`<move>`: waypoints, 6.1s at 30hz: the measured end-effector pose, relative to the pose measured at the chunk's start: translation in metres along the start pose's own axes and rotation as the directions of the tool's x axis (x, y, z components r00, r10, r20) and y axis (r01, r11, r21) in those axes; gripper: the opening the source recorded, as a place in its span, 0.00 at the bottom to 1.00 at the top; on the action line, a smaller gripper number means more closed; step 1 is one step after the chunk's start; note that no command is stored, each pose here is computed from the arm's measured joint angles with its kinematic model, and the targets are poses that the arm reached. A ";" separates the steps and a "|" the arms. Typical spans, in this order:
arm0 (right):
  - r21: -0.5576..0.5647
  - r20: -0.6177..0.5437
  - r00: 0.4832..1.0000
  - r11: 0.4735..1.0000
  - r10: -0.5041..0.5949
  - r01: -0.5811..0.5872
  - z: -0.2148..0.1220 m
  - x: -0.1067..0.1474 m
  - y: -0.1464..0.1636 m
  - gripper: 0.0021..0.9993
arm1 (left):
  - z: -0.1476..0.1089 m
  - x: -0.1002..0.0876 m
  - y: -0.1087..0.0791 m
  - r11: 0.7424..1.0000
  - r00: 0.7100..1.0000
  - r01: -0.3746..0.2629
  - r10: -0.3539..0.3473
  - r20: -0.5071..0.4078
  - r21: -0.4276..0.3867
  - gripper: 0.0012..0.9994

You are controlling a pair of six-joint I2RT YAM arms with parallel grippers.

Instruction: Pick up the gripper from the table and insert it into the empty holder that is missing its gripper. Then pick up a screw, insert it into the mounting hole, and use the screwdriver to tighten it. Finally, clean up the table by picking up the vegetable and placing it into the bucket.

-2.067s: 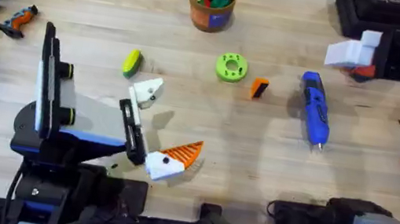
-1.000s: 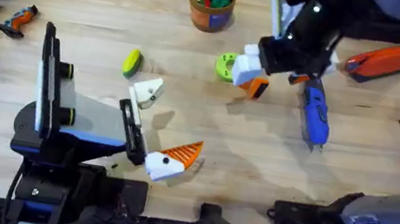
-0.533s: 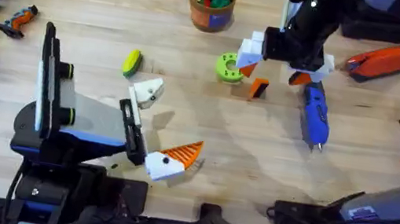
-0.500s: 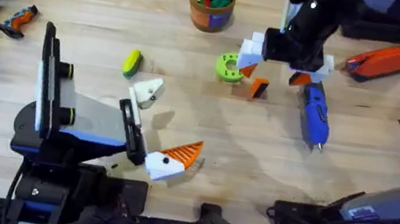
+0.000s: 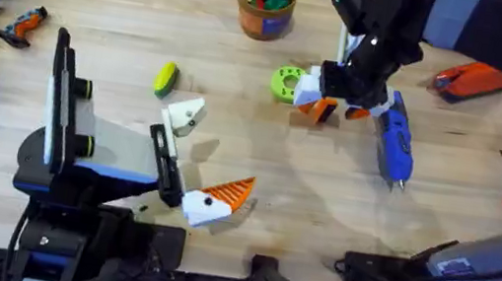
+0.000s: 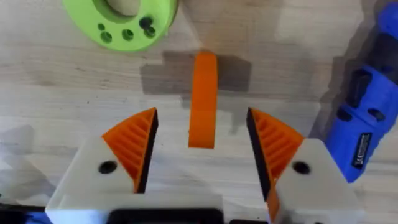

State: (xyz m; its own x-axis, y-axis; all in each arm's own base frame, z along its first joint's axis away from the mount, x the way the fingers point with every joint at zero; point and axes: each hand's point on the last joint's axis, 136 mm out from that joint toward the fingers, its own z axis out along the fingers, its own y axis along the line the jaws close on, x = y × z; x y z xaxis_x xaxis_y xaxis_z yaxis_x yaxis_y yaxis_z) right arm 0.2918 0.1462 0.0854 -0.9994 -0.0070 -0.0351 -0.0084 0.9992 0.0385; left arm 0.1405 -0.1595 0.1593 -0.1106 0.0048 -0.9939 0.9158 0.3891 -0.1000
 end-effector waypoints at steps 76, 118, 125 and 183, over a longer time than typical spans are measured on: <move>-0.876 0.396 0.914 0.333 0.085 0.349 -0.136 0.037 0.094 0.01 | 0.000 0.000 0.000 1.000 1.000 0.000 0.000 0.000 0.000 0.99; -0.999 0.030 0.933 0.018 -0.360 0.039 -0.083 0.098 0.132 0.01 | 0.000 0.000 0.000 1.000 1.000 0.000 0.000 0.000 0.001 0.99; -0.999 0.034 0.942 0.024 -0.335 0.045 -0.081 0.095 0.136 0.01 | 0.000 0.000 0.000 1.000 1.000 0.000 0.000 0.000 0.001 0.99; -0.998 0.035 0.939 0.037 -0.343 0.050 -0.078 0.075 0.188 0.01 | -0.001 -0.001 0.006 0.999 1.000 -0.022 0.022 0.001 -0.034 0.99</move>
State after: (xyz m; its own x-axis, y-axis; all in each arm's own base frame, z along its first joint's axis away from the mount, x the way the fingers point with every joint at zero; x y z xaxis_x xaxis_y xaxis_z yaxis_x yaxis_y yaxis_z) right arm 0.2130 0.3303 0.1683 -0.9339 -0.3484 -0.0808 -0.0854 -0.0021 0.9963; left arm 0.1458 -0.1567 0.1596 -0.0900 0.0120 -0.9959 0.9044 0.4197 -0.0767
